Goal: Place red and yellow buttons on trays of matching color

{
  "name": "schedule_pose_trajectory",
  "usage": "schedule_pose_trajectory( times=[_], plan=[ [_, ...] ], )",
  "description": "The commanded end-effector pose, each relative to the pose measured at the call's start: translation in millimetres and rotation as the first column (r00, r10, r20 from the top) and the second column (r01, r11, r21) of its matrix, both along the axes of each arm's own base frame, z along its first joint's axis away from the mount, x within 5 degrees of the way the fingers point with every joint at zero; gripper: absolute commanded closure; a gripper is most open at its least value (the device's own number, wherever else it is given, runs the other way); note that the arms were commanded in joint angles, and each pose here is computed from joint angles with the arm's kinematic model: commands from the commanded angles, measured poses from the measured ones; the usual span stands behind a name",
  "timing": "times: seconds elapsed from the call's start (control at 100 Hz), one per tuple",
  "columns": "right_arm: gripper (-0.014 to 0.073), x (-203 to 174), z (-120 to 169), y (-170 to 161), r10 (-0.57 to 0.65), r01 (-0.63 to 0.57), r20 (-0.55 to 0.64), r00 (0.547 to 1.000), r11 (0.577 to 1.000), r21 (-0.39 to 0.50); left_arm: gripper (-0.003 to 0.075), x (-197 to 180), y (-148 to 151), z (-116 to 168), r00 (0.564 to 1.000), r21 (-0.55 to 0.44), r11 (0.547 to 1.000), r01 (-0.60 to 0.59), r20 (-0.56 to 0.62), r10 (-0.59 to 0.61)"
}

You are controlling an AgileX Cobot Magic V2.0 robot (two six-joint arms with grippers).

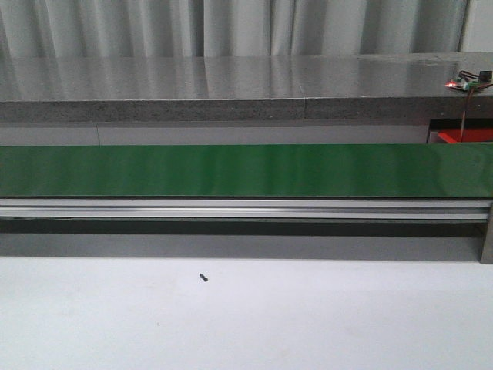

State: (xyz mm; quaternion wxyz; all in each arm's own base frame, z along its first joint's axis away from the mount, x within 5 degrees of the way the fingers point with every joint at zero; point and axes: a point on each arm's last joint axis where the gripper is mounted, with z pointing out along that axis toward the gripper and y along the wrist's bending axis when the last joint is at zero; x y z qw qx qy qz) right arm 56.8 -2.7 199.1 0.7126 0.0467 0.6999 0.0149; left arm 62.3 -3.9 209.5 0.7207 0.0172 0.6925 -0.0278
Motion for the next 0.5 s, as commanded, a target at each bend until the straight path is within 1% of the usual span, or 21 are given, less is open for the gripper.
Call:
schedule_pose_trajectory(
  times=[0.0, 0.07, 0.24, 0.49],
  plan=[
    [0.0663, -2.7, 13.6, 0.2, -0.001, 0.003, 0.106, 0.994, 1.0, -0.017, 0.074, -0.6, -0.2, -9.5, 1.0, -0.024, 1.0, 0.007, 0.014, -0.007],
    [0.0663, -2.7, 13.6, 0.2, -0.001, 0.003, 0.106, 0.994, 1.0, -0.017, 0.074, -1.8, -0.3, -10.7, 1.0, -0.023, 1.0, 0.009, 0.007, -0.008],
    [0.0663, -2.7, 13.6, 0.2, -0.001, 0.003, 0.106, 0.994, 1.0, -0.017, 0.074, -5.2, -0.9, -19.0, 0.998, -0.018, 1.0, 0.017, -0.066, -0.018],
    [0.0663, -2.7, 13.5, 0.2, -0.001, 0.003, 0.105, 0.994, 1.0, -0.017, 0.074, -7.0, -1.0, -20.4, 0.997, -0.018, 1.0, 0.019, -0.072, -0.02]
  ],
)
